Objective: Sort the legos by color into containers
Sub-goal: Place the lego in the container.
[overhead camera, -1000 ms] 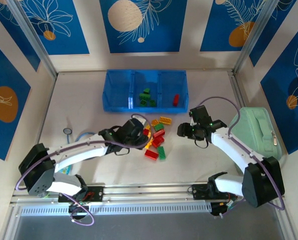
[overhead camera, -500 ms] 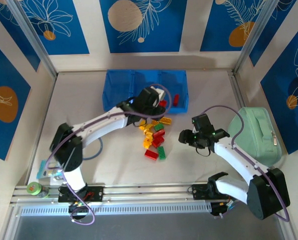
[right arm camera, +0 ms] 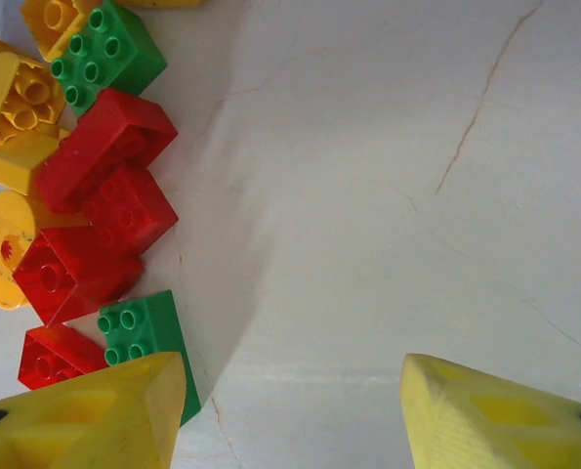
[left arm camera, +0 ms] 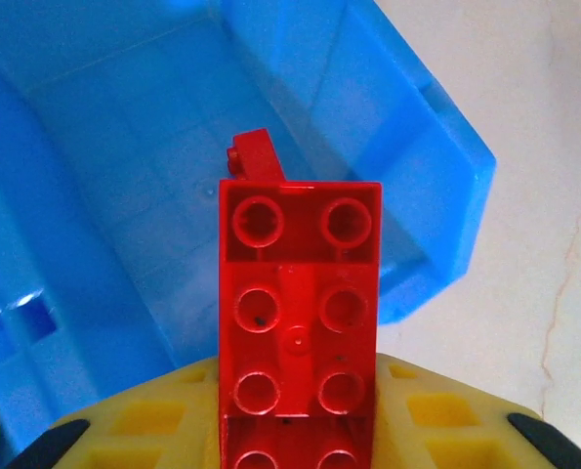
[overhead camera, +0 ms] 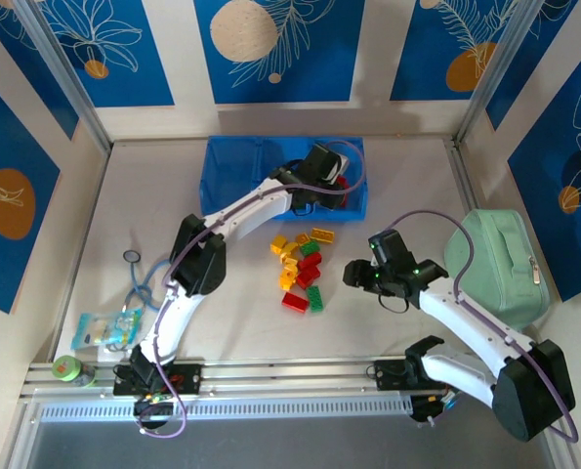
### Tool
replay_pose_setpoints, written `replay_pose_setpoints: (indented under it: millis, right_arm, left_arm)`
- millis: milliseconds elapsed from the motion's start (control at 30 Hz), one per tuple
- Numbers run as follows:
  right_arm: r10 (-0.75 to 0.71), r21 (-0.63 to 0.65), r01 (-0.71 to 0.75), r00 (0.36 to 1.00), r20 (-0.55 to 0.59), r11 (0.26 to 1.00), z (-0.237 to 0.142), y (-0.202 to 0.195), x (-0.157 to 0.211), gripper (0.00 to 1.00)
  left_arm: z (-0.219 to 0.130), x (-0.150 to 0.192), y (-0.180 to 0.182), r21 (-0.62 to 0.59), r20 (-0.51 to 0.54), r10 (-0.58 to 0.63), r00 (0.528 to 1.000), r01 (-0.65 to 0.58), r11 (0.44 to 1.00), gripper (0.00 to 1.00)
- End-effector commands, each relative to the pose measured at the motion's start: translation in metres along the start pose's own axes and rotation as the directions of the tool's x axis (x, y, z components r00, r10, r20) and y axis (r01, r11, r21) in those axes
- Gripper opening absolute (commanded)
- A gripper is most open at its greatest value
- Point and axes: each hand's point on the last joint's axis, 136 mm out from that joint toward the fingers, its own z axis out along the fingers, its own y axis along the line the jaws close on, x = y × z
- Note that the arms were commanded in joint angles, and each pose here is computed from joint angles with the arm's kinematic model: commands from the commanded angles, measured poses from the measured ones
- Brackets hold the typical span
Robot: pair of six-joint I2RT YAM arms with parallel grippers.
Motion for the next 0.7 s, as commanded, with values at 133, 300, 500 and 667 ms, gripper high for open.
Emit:
replay_pose_setpoints:
  millis: [133,300,500,667]
  right_arm:
    - [-0.010,0.015,0.010,1.000,0.001,1.000,-0.007,-0.002,0.003,0.61]
    - [-0.046,0.004,0.046,0.999,0.006,0.999,-0.008,0.005,0.001,0.62]
    - [-0.103,-0.007,0.102,0.995,-0.021,0.995,-0.004,0.025,-0.006,0.63]
    - [-0.178,-0.040,0.175,0.982,-0.057,0.984,0.003,0.056,-0.011,0.64]
  left_arm:
    - [-0.030,-0.022,0.007,-0.002,0.014,0.001,1.000,-0.001,1.000,0.78]
    - [-0.086,-0.037,-0.006,0.043,0.118,0.001,0.993,-0.006,0.999,0.79]
    - [-0.151,-0.021,-0.007,0.089,0.236,-0.036,0.971,0.015,0.996,0.79]
    - [-0.175,0.031,0.009,0.071,0.234,-0.074,0.970,0.059,0.996,0.80]
